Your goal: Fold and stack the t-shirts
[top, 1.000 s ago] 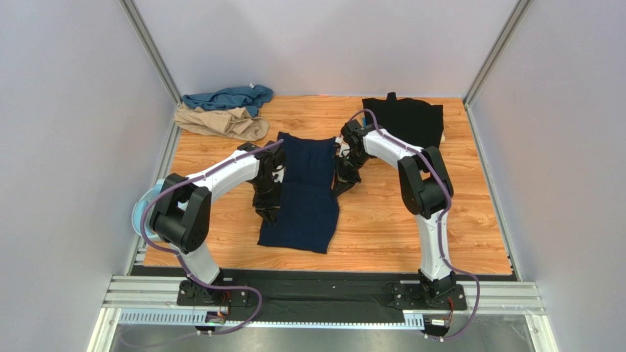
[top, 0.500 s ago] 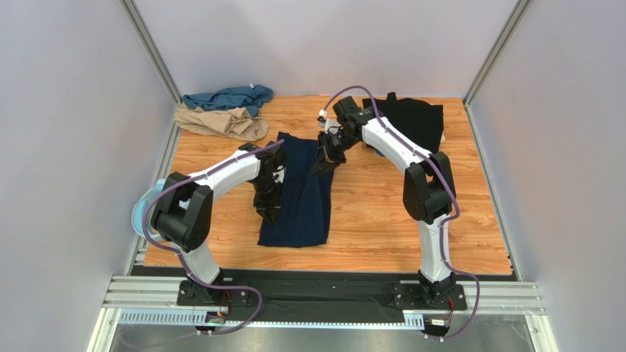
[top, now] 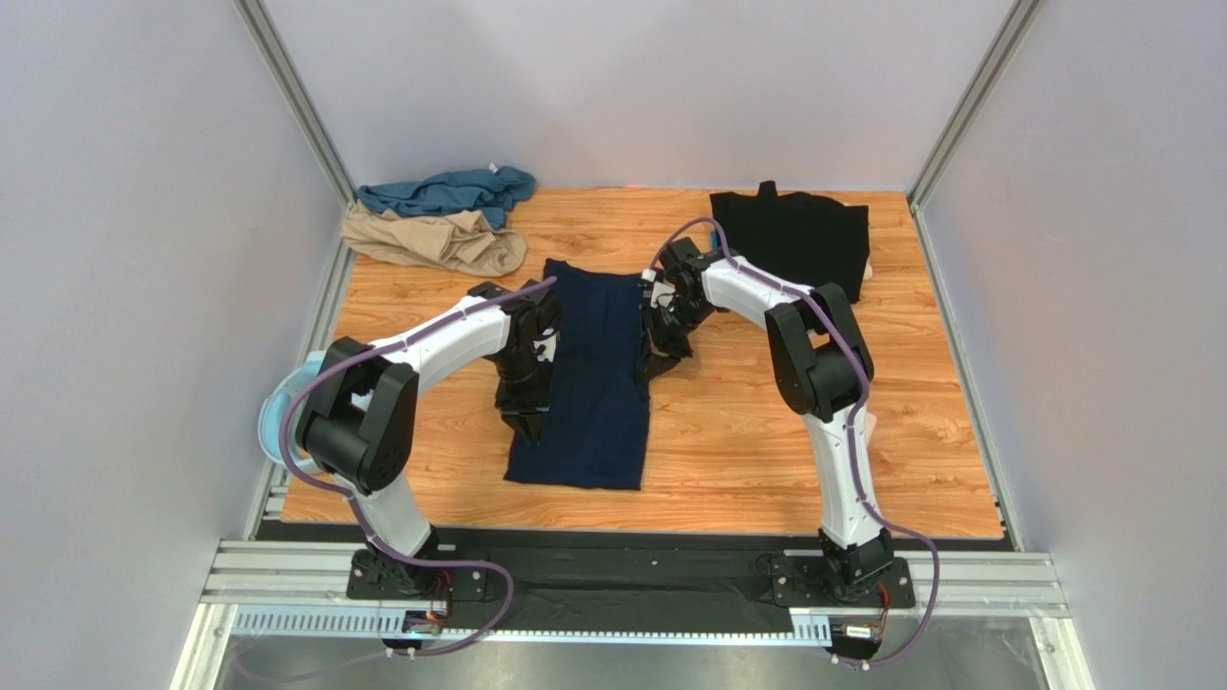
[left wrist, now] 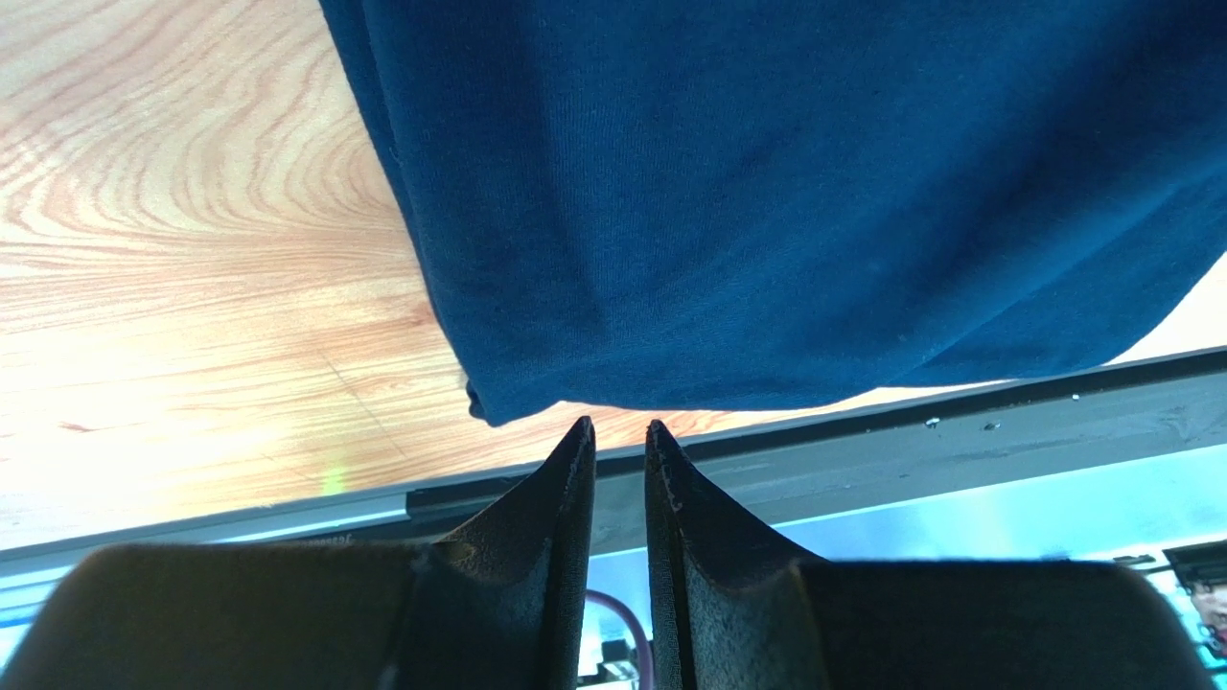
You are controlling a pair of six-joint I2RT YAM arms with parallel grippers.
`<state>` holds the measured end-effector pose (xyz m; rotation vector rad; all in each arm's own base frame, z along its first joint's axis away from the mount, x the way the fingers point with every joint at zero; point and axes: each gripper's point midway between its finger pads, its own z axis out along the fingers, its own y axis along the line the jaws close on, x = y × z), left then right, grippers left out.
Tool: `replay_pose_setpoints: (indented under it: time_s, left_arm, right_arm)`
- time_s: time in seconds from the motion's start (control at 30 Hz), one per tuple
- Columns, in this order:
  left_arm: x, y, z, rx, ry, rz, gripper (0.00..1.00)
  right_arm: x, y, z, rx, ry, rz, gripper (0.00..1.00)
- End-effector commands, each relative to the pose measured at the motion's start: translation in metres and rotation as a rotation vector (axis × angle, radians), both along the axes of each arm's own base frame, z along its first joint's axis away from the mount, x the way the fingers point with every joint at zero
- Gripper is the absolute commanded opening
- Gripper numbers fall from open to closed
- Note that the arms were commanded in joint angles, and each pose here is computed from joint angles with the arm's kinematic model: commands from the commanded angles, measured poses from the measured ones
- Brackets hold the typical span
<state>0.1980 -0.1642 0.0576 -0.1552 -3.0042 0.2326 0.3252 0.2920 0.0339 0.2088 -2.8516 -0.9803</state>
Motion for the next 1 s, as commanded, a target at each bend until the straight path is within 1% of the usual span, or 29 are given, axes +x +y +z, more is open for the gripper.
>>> replay_pose_setpoints:
  time_s: [0.0,0.03,0.17,0.3,0.5,0.67,0.7,0.83,0.87,0.97]
  left_arm:
    - [0.002,-0.002,0.008,-0.010,-0.021,0.009,0.25]
    - [0.002,-0.002,0.008,-0.009,-0.017,0.009,0.26]
    - [0.003,-0.003,0.005,-0.003,-0.001,0.001,0.25]
    - [0.006,0.002,0.006,0.024,-0.020,-0.002,0.26]
    - [0.001,0.006,-0.002,0.037,-0.005,0.000,0.27]
    - [0.002,0.003,-0.001,0.012,-0.039,0.006,0.27]
    - [0.004,0.001,0.000,0.006,-0.053,0.007,0.27]
    - [0.013,-0.007,-0.004,-0.010,-0.090,0.014,0.27]
    - [0.016,-0.008,-0.004,-0.011,-0.101,0.017,0.27]
    - [0.029,-0.014,-0.004,-0.022,-0.137,0.026,0.27]
  right_arm:
    - [-0.002,-0.010,-0.002,-0.052,-0.039,-0.005,0.00]
    - [-0.002,-0.007,-0.002,-0.032,-0.043,-0.003,0.00]
    - [0.002,-0.006,-0.009,-0.043,-0.034,-0.002,0.24]
    - [0.011,-0.007,-0.003,-0.056,-0.079,-0.009,0.31]
    - [0.040,-0.005,0.021,-0.058,-0.193,-0.034,0.32]
    - [0.063,-0.014,0.045,-0.083,-0.267,-0.067,0.31]
    - [0.062,-0.020,0.047,-0.106,-0.260,-0.071,0.30]
    - [0.058,-0.027,0.066,-0.110,-0.290,-0.067,0.30]
    - [0.056,-0.028,0.076,-0.100,-0.310,-0.068,0.30]
    - [0.042,-0.033,0.082,-0.096,-0.297,-0.061,0.29]
